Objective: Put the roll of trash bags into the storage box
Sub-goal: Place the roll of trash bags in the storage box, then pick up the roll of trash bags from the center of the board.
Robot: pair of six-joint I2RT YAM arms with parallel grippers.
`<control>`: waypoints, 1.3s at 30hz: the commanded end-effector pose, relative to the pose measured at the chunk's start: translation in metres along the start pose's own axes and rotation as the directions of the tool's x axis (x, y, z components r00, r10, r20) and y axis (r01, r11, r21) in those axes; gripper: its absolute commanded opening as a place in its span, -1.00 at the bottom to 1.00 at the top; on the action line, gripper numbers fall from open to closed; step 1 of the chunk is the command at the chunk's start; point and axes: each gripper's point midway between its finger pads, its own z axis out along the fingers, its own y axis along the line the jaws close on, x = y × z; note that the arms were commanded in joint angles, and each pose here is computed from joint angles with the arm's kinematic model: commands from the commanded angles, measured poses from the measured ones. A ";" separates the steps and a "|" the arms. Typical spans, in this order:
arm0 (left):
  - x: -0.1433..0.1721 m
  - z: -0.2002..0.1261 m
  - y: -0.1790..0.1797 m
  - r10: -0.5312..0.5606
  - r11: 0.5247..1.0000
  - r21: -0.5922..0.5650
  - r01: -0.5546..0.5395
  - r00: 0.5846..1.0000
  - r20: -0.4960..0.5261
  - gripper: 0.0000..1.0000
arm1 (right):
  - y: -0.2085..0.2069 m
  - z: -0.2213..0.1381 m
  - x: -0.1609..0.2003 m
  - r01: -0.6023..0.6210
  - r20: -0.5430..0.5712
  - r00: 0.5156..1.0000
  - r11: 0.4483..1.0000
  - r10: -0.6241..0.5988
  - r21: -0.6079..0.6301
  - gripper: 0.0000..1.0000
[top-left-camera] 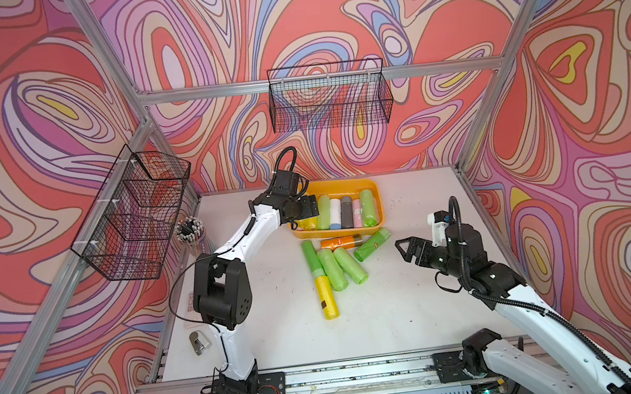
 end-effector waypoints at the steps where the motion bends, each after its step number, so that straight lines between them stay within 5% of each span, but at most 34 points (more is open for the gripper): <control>1: 0.006 -0.026 -0.014 0.005 1.000 0.026 -0.007 0.999 0.050 0.82 | -0.005 -0.008 -0.007 0.039 0.005 0.999 0.997 -0.040 0.059 0.91; 17: 0.087 -0.124 0.000 -0.001 0.996 0.092 -0.017 0.983 0.183 0.93 | 0.002 -0.023 -0.012 0.044 0.034 0.998 0.999 -0.045 0.032 0.96; 39: 0.174 -0.158 0.027 -0.170 0.956 0.267 0.124 0.972 0.159 1.00 | 0.009 0.023 0.015 -0.109 -0.140 0.985 0.994 0.104 -0.028 0.96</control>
